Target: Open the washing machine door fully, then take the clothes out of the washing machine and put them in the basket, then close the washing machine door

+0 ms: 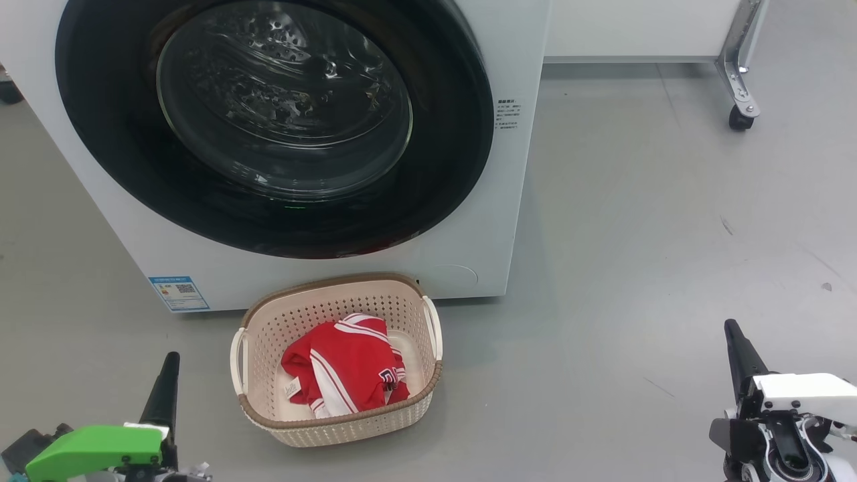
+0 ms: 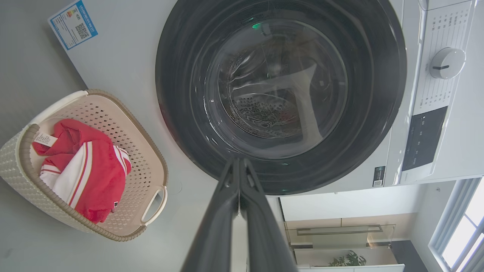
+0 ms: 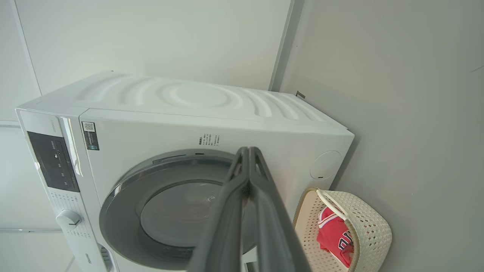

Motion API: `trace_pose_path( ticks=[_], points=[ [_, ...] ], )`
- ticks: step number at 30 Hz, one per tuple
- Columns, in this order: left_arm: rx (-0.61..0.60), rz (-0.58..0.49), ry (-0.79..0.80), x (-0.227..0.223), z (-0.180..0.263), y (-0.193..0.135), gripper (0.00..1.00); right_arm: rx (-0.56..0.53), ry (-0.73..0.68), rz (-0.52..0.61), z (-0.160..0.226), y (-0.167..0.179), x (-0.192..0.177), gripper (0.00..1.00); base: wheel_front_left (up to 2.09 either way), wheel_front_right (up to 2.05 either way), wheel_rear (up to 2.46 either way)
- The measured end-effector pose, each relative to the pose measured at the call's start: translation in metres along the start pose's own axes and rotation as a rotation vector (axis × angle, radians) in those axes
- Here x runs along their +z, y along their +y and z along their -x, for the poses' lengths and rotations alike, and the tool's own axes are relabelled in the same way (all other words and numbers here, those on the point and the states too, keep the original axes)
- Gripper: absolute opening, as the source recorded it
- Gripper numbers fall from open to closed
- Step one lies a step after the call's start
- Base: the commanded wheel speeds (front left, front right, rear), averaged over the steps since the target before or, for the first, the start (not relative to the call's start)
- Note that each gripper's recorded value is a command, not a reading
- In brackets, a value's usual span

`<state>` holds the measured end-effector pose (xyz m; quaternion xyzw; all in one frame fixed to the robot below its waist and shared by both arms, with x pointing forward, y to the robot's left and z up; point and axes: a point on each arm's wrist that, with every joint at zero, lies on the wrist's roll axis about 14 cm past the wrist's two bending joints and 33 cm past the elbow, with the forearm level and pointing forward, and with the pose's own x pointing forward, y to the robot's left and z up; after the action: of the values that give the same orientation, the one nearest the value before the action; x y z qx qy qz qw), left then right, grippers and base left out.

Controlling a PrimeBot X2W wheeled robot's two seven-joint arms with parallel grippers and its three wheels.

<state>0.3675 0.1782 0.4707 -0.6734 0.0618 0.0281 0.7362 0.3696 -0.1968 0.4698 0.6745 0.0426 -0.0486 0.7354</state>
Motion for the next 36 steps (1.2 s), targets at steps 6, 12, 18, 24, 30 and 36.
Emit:
trace_pose_path(
  ticks=[6, 12, 18, 24, 30, 36],
  points=[
    [-0.018, 0.079, -0.013, 0.0053, -0.002, -0.0032, 0.0, 0.024, -0.009, -0.076, -0.0023, 0.0059, 0.0058, 0.0, 0.0, 0.0, 0.0],
    [-0.026, 0.099, -0.013, 0.006, -0.0037, -0.0055, 0.0, 0.03, -0.014, -0.101, -0.0034, 0.0079, 0.0076, 0.0, 0.0, 0.0, 0.0],
    [-0.023, 0.1, -0.011, 0.0058, -0.0035, -0.0044, 0.0, 0.029, -0.015, -0.101, -0.0033, 0.0073, 0.0079, 0.0, 0.0, 0.0, 0.0],
    [-0.027, 0.099, -0.012, 0.006, -0.0034, -0.0044, 0.0, 0.028, -0.016, -0.101, -0.0033, 0.0069, 0.0082, 0.0, 0.0, 0.0, 0.0],
    [-0.024, 0.1, -0.012, 0.0062, -0.0033, -0.0036, 0.0, 0.029, -0.016, -0.101, -0.0032, 0.007, 0.0084, 0.0, 0.0, 0.0, 0.0],
    [-0.022, 0.1, -0.013, 0.0063, -0.0032, -0.0028, 0.0, 0.028, -0.017, -0.101, -0.0032, 0.0064, 0.0085, 0.0, 0.0, 0.0, 0.0]
  ],
)
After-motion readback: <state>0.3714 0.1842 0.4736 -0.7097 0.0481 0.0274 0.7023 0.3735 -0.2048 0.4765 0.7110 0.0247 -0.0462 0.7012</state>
